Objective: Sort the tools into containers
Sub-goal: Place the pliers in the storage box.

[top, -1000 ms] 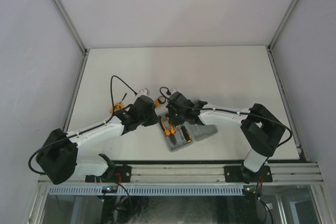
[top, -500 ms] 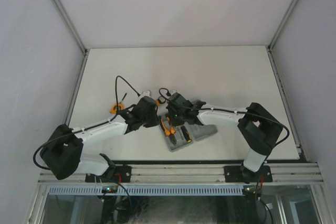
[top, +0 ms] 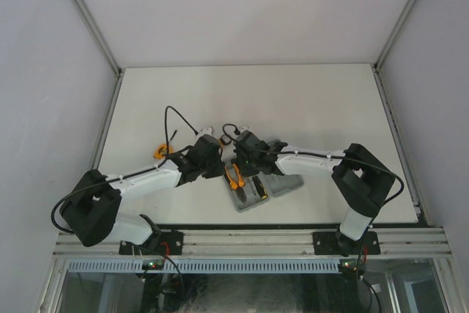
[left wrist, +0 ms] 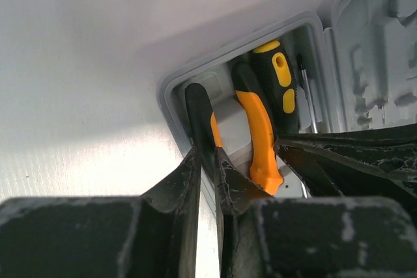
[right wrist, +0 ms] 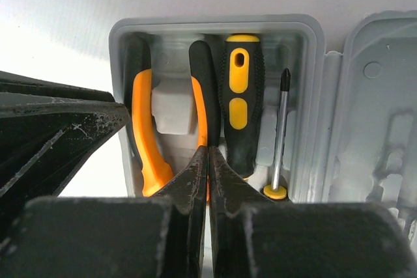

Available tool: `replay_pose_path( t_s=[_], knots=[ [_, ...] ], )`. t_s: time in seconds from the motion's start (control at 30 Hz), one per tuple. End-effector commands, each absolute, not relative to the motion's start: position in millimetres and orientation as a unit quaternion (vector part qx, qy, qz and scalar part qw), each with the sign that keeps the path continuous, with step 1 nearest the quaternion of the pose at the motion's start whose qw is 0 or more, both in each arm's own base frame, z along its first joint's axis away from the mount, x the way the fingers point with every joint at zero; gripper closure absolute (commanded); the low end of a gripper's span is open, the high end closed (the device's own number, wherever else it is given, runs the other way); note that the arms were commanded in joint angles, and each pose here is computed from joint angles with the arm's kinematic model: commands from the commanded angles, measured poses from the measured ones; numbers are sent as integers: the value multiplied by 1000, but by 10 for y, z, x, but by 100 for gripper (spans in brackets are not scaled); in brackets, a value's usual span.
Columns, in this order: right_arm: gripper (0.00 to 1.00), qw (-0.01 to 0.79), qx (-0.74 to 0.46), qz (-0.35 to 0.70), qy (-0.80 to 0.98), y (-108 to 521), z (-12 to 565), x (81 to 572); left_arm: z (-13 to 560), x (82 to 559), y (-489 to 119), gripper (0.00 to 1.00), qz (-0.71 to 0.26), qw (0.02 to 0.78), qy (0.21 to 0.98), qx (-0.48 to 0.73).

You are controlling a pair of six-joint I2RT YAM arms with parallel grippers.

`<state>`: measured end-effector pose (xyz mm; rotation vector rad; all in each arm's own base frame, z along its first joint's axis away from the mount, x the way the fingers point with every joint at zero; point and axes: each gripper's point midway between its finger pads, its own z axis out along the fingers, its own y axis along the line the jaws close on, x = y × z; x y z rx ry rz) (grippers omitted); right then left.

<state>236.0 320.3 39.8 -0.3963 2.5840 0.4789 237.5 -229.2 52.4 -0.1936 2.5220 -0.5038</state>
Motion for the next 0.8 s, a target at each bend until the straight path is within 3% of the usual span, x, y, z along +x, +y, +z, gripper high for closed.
replay_pose_path(
  t_s=[0.0, 0.77],
  knots=[
    [100, 262, -135, 186, 937, 3210, 553, 2414, 726, 2518, -2478, 83, -216, 298, 927, -69],
    [100, 231, -139, 196, 943, 3279, 358, 2334, 382, 2411, -2319, 89, -147, 250, 955, -66]
  ],
)
